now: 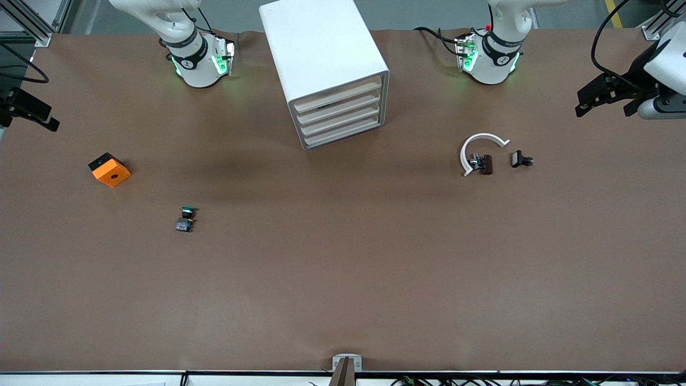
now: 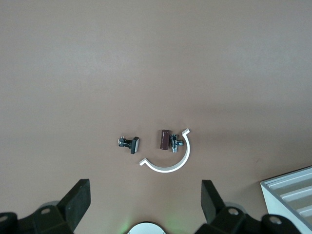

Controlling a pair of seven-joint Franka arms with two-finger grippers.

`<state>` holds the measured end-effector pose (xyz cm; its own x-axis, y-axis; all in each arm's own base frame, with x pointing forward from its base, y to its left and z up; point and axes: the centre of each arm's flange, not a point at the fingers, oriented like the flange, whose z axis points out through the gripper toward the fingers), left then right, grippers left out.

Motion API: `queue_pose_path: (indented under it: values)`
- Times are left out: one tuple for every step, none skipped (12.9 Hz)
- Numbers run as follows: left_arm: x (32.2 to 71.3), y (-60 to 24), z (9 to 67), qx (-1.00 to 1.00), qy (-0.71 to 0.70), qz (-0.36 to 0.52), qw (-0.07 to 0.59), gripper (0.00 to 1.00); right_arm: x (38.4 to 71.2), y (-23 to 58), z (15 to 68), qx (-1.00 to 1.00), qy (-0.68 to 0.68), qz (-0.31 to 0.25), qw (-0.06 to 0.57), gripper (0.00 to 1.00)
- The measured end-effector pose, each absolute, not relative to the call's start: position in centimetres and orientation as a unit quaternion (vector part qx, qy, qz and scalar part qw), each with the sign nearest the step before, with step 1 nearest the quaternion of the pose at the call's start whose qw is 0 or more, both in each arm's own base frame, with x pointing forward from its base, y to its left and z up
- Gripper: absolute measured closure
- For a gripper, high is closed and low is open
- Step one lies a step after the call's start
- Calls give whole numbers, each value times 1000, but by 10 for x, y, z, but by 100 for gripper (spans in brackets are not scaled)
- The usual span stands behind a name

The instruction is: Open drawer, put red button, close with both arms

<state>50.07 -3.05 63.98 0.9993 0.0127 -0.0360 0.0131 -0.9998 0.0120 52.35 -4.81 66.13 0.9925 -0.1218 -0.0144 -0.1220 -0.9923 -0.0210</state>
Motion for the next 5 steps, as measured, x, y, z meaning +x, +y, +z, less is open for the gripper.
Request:
queue_pose_path:
  values:
    - [501,-27,640,1000,9,-17,6,0,524,-48,661,-998,59,7,11,0]
    - [502,-24,641,1000,11,-15,2,0,524,-48,661,-999,50,6,11,0]
    - [503,-21,642,1000,13,-12,-7,0,524,-48,661,-999,36,6,11,0]
    - [505,-19,644,1000,13,-9,-15,0,523,-49,661,-1000,24,6,11,0]
    - [508,-19,645,1000,13,-7,-17,0,523,-49,661,-1000,19,6,11,0]
